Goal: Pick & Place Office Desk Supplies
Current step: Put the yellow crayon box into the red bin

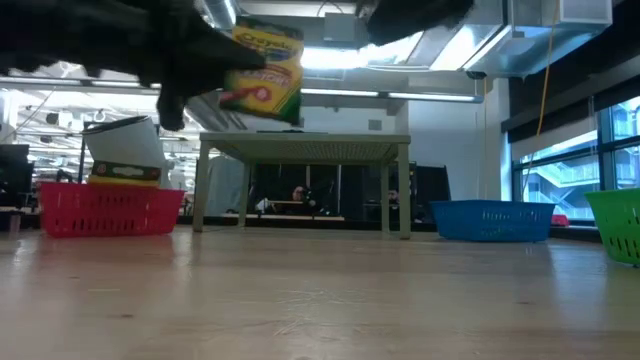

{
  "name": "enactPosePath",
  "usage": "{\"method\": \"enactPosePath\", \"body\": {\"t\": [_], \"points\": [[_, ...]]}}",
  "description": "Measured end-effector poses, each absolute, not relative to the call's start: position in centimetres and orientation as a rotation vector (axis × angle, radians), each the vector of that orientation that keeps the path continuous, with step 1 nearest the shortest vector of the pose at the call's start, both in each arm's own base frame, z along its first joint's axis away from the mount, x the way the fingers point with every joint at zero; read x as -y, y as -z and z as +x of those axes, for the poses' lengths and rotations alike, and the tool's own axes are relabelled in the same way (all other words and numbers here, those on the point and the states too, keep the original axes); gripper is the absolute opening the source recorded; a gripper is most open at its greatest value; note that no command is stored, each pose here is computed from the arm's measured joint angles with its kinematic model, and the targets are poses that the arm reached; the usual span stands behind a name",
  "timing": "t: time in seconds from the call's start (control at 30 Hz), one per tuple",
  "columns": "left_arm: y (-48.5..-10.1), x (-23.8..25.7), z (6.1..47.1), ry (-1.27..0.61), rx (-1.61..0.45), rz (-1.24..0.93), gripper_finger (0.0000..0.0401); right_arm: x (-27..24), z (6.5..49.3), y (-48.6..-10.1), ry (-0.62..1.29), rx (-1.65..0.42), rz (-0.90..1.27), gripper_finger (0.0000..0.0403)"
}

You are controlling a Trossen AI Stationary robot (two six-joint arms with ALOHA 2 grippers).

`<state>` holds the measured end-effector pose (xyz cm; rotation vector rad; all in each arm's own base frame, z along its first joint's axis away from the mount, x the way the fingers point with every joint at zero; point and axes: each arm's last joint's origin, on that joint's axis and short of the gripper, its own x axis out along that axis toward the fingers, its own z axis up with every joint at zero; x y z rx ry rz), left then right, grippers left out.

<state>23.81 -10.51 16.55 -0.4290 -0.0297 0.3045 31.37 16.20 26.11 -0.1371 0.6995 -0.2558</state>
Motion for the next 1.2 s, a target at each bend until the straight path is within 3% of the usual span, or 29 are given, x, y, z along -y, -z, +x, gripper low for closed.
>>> {"method": "enactPosePath", "body": {"t": [0.33, 0.6, 0.83, 1.03, 1.2], "points": [[-16.7, 8.6, 24.7, -0.321, 0.065, -0.519, 0.0028, -20.6, 28.8, -25.6, 0.287, -0.602, -0.348, 0.0148], [-16.9, 8.7, 24.6, -0.358, 0.059, -0.361, 0.0028, -20.8, 28.7, -25.7, 0.308, -0.58, -0.343, 0.0136], [-18.4, 9.1, 23.2, -0.587, 0.067, -0.143, 0.0029, -20.7, 28.9, -25.6, 0.312, -0.583, -0.28, 0.0135], [-20.0, 10.9, 20.2, -0.927, -0.032, 0.069, 0.0029, -20.7, 28.9, -25.6, 0.304, -0.587, -0.262, 0.0135], [-21.2, 11.6, 18.3, -0.865, -0.038, 0.085, 0.0029, -20.8, 28.9, -25.5, 0.286, -0.602, -0.214, 0.0135]]}}
